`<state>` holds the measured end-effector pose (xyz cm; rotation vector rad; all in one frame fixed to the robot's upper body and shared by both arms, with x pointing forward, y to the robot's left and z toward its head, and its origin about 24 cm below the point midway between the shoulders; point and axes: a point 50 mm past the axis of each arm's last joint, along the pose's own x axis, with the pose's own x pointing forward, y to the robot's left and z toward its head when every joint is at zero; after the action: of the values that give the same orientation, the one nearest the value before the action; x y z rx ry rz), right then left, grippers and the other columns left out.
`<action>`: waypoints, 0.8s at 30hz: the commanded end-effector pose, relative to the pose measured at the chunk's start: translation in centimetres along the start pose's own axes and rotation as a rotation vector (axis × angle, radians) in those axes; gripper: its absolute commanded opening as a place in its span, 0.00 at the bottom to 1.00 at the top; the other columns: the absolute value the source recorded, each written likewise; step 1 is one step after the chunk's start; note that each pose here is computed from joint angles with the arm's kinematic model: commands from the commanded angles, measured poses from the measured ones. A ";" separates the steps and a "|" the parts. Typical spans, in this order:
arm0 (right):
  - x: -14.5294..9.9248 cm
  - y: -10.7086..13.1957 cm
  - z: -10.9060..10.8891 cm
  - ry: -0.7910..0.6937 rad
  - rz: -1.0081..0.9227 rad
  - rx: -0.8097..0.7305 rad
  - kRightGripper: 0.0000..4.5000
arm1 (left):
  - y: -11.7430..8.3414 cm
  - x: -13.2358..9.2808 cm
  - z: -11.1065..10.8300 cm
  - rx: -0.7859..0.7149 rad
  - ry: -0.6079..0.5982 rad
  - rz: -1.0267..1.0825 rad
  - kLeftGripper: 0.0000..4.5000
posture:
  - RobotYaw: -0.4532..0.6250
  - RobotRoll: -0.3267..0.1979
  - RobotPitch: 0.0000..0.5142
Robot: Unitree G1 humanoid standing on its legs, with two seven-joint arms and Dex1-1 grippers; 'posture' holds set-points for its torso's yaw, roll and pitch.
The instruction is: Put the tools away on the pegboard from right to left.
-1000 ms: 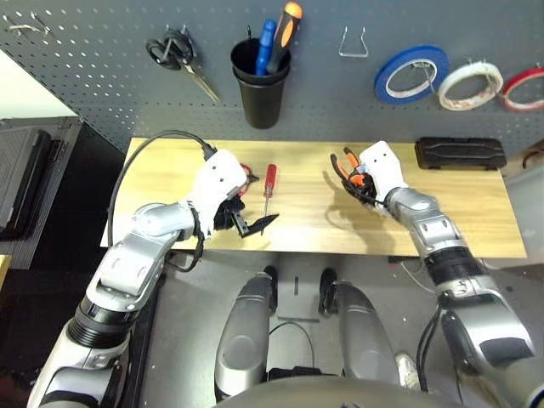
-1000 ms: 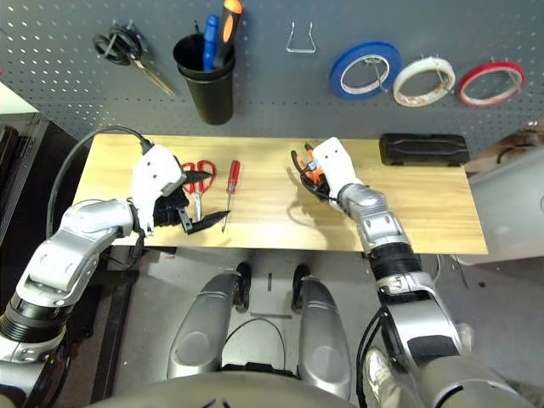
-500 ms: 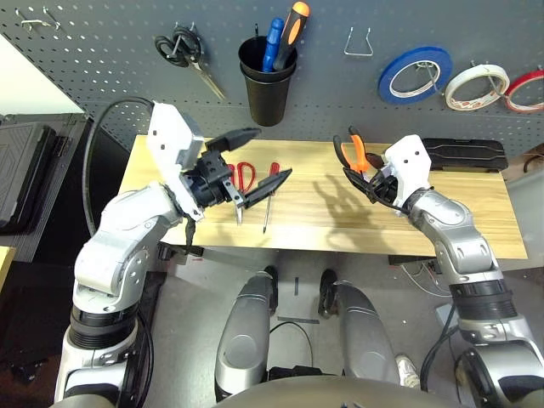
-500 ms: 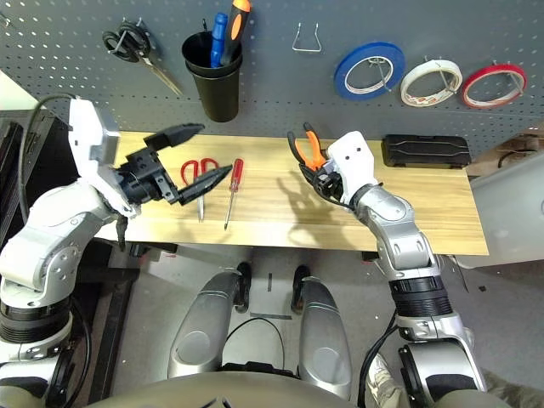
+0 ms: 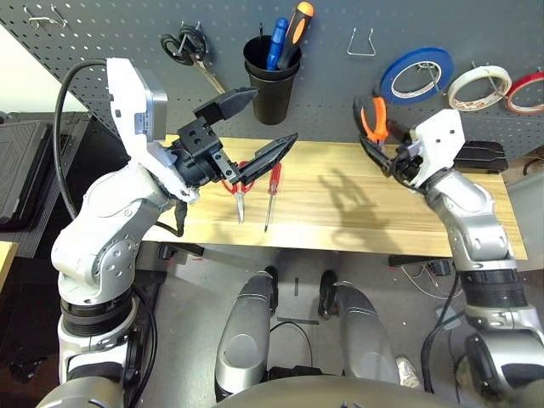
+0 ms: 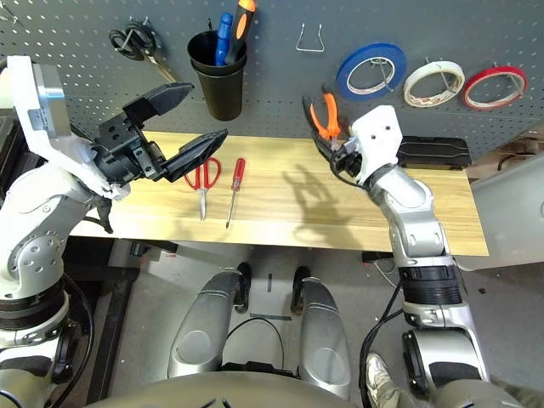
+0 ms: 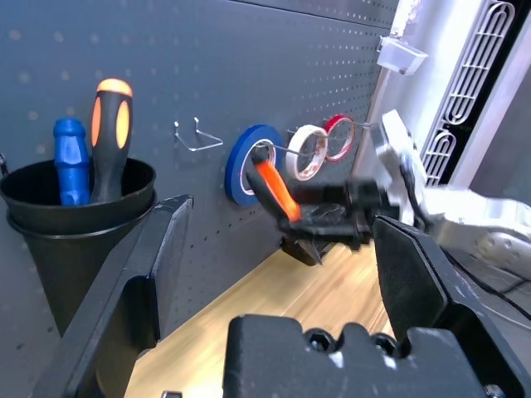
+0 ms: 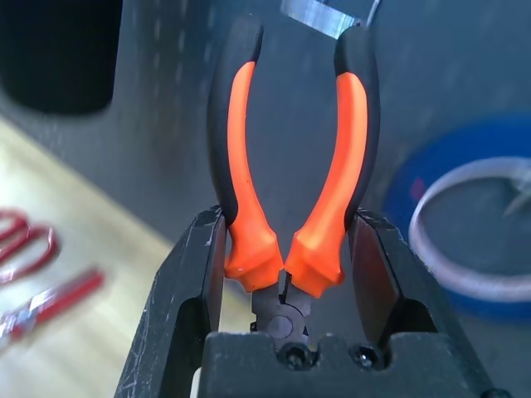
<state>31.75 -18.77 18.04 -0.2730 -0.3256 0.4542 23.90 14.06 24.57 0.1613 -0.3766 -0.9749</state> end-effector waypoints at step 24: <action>6.9 -1.4 10.0 -0.423 -0.179 -0.013 0.52 | 0.1 0.9 -0.8 0.011 0.018 -0.075 1.00 | 0.59 0.62 0.39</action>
<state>34.32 -15.05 29.00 -0.1524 -0.7316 0.3429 24.88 13.65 23.98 0.1714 -0.3528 -1.0214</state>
